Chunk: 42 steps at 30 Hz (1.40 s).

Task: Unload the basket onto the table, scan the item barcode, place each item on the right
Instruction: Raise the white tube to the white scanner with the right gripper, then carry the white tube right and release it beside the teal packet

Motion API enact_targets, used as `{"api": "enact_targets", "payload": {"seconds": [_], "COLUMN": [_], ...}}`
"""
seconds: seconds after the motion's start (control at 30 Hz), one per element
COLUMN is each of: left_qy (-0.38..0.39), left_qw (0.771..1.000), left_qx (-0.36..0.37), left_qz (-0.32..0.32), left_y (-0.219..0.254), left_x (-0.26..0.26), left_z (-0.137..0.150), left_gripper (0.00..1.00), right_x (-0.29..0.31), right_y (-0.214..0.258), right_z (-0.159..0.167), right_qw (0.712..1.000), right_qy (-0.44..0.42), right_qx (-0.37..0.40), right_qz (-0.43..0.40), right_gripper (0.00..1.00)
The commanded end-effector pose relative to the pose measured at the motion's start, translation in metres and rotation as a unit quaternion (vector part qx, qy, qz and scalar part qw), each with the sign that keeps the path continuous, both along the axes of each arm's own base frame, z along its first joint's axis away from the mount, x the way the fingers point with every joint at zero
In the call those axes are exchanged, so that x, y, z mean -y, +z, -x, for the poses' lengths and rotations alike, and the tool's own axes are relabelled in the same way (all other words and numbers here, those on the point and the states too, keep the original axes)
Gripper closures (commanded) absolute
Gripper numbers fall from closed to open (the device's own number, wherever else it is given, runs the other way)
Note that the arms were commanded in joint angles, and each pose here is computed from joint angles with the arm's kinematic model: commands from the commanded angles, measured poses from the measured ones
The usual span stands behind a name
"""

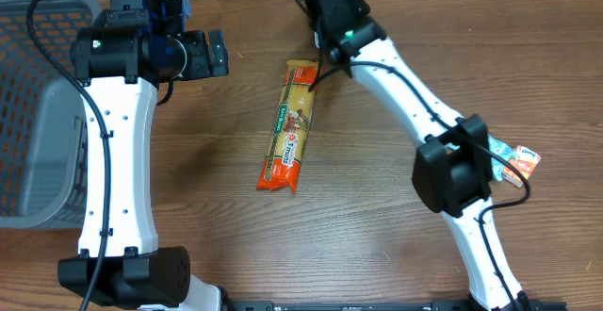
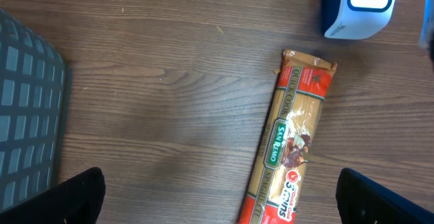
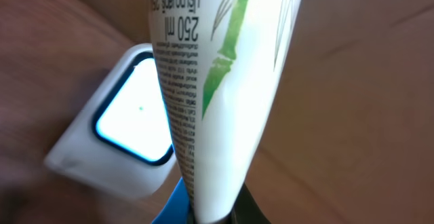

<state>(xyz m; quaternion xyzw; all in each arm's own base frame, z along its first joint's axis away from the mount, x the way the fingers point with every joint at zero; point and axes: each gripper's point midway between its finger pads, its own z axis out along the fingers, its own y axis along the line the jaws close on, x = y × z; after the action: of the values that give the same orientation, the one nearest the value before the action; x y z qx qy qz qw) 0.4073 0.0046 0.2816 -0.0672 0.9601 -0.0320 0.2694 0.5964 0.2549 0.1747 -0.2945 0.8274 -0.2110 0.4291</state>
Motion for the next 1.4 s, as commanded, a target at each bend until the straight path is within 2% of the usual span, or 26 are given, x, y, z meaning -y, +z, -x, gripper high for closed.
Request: {"api": "enact_targets", "payload": {"seconds": [0.0, 0.33, 0.87, 0.93, 1.1, 1.2, 1.3, 1.37], "left_qy": [-0.003, -0.003, -0.003, -0.003, -0.003, -0.003, -0.003, -0.003], "left_qw": [1.0, 1.0, 1.0, 1.0, 1.0, 1.0, 1.0, 1.0], "left_qx": [0.001, 0.001, 0.001, 0.001, 0.001, 0.001, 0.001, 0.001], "left_qz": [-0.007, -0.007, -0.007, -0.007, -0.007, -0.007, -0.007, -0.007], "left_y": [0.0, 0.0, 0.0, 0.0, 0.0, 0.0, 0.0, 0.0], "left_x": [-0.003, -0.003, -0.003, -0.003, -0.003, -0.003, -0.003, -0.003], "left_z": [-0.001, -0.001, -0.001, -0.001, -0.001, -0.001, -0.001, -0.001], "left_gripper": [0.0, 0.0, 0.0, 0.0, 0.0, 0.0, 0.0, 0.0], "right_x": [0.029, 0.034, 0.037, 0.037, 0.044, 0.041, 0.041, 0.044], "right_y": [0.013, -0.022, -0.023, -0.007, 0.066, 0.103, 0.123, 0.123], "right_z": [-0.018, -0.021, -0.022, -0.017, 0.015, 0.057, 0.106, 0.139], "right_qw": [0.989, 0.984, 0.984, 0.986, 0.994, 0.997, 0.978, 0.952], "right_qy": [-0.058, -0.068, -0.07, -0.069, -0.079, -0.054, -0.05, -0.058], "right_qx": [0.061, 0.045, 0.042, 0.044, 0.047, 0.001, -0.08, -0.153], "right_qz": [0.125, 0.156, 0.158, 0.146, 0.054, -0.051, -0.188, -0.26], "right_gripper": [0.96, 0.96, 0.96, 0.96, 0.96, 0.96, 0.96, 0.96]}}
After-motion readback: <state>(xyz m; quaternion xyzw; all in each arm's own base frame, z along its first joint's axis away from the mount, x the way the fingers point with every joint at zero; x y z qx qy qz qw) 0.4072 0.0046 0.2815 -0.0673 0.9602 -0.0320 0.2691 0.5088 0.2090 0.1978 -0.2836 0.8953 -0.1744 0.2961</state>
